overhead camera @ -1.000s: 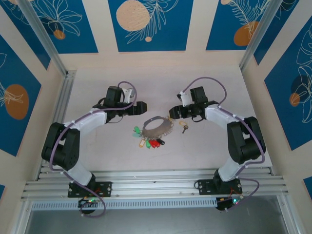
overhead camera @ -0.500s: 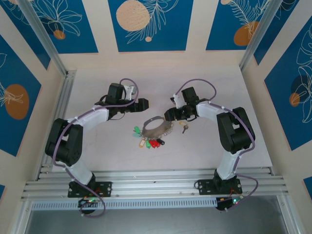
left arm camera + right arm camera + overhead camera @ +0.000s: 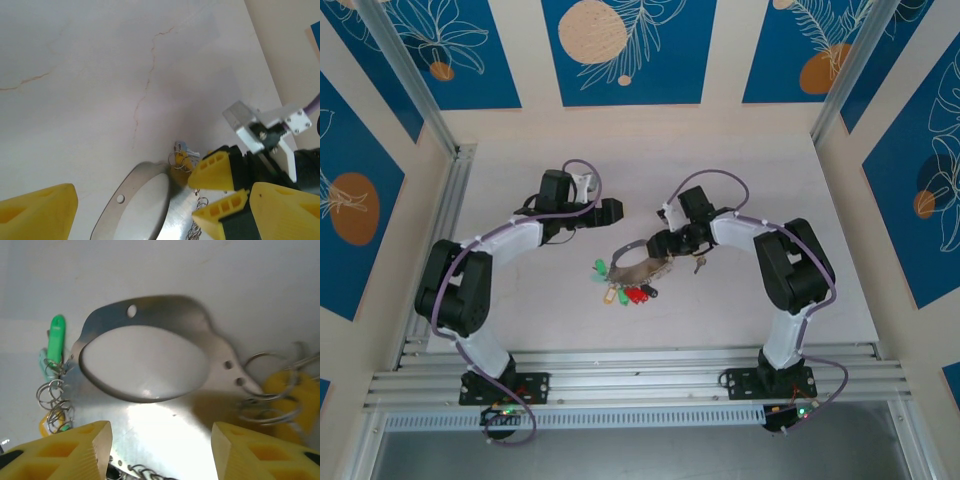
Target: Put the keys on the keyring
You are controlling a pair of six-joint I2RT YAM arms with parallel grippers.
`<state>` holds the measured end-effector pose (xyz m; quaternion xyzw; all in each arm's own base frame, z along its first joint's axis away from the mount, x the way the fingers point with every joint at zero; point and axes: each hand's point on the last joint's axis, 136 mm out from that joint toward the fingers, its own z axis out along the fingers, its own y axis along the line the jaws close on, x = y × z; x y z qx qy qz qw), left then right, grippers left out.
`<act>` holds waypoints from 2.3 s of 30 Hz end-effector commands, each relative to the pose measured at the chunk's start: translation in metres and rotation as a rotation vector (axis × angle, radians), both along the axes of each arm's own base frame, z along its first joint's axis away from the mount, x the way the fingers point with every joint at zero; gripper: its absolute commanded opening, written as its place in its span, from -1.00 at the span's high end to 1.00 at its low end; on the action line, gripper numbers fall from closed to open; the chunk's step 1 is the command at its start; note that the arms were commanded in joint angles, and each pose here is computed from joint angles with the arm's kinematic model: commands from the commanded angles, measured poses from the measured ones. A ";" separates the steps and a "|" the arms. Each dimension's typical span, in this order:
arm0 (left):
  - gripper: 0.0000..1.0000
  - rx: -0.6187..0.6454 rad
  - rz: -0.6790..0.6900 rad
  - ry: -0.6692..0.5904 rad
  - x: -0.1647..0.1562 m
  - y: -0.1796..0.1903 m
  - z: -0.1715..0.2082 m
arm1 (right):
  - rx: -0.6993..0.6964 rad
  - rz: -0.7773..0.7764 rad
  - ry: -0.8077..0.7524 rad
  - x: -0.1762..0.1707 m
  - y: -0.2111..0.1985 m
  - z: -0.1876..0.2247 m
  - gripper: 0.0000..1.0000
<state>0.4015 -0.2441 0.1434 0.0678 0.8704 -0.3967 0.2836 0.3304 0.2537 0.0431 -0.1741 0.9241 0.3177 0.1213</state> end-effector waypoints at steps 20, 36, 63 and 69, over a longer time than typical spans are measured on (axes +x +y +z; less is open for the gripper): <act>-0.45 0.145 -0.153 -0.027 -0.021 -0.025 -0.015 | 0.014 -0.244 -0.133 0.054 -0.072 0.083 -0.11; 0.30 0.426 -0.340 -0.021 -0.035 -0.123 -0.058 | 0.033 -0.510 -0.223 0.046 -0.140 0.072 -0.44; 0.36 0.599 -0.440 0.030 -0.043 -0.142 -0.100 | 0.051 -0.541 -0.249 0.038 -0.159 0.081 -0.45; 0.46 0.609 -0.433 0.024 -0.040 -0.143 -0.101 | 0.052 -0.545 -0.247 0.037 -0.160 0.080 -0.44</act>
